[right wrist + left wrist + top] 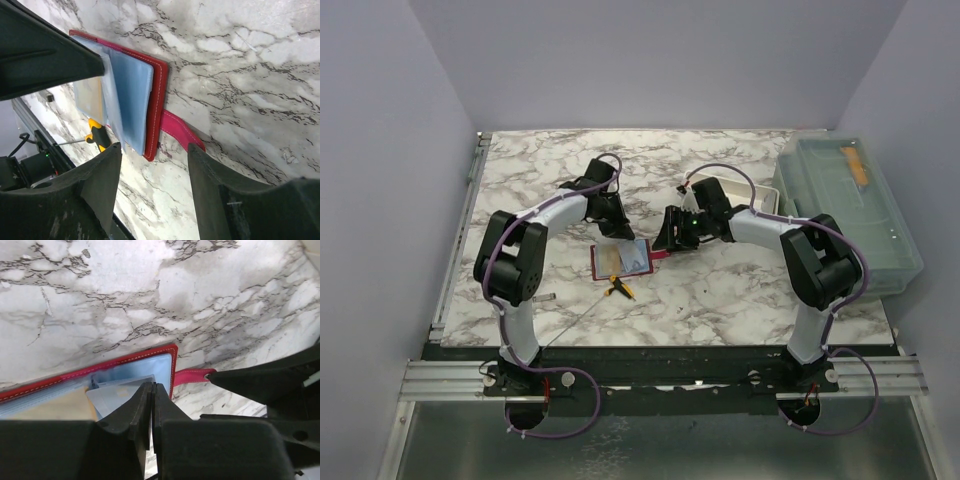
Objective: Put the credit cards into the card holder
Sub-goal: Insert the credit card into the card holder.
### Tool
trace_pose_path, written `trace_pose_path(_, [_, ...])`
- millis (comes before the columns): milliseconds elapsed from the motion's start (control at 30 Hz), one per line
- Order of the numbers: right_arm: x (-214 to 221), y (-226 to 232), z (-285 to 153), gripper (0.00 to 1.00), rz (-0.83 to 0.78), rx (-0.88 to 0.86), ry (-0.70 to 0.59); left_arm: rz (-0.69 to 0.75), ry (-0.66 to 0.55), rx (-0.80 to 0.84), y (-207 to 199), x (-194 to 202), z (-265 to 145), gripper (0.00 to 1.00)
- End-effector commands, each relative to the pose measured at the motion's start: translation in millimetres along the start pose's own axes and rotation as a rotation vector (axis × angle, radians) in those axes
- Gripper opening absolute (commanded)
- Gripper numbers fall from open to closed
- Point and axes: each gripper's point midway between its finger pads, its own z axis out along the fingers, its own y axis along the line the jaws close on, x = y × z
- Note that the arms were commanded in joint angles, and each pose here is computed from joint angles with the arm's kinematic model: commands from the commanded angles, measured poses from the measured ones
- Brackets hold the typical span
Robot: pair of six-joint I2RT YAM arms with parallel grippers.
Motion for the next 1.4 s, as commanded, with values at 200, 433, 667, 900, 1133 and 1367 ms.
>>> trace_pose_path(200, [-3.2,56.3,5.0,0.71,-0.087,-0.256,0.019,0.056,-0.03,0.097,-10.6,2.7,-34.2,0.07])
trace_pose_path(433, [-1.8,74.9,14.3,0.77,-0.109,-0.357,0.026,0.057,-0.023,0.111,-8.9,7.6,-37.9,0.07])
trace_pose_path(667, [11.0,87.5,35.4,0.77,-0.125,-0.36,0.073,0.047,-0.033,0.113,-2.3,6.5,-43.1,0.07])
trace_pose_path(900, [19.9,116.8,50.8,0.73,-0.163,-0.374,0.106,0.043,-0.113,0.097,8.0,-7.0,-74.8,0.32])
trace_pose_path(1133, [31.7,151.6,67.5,0.67,-0.16,-0.436,0.126,0.063,-0.318,-0.067,41.7,-35.6,-140.1,0.57])
trace_pose_path(1367, [-4.2,122.0,33.1,0.67,-0.193,-0.233,0.022,0.068,-0.266,-0.007,36.9,-28.6,-135.2,0.66])
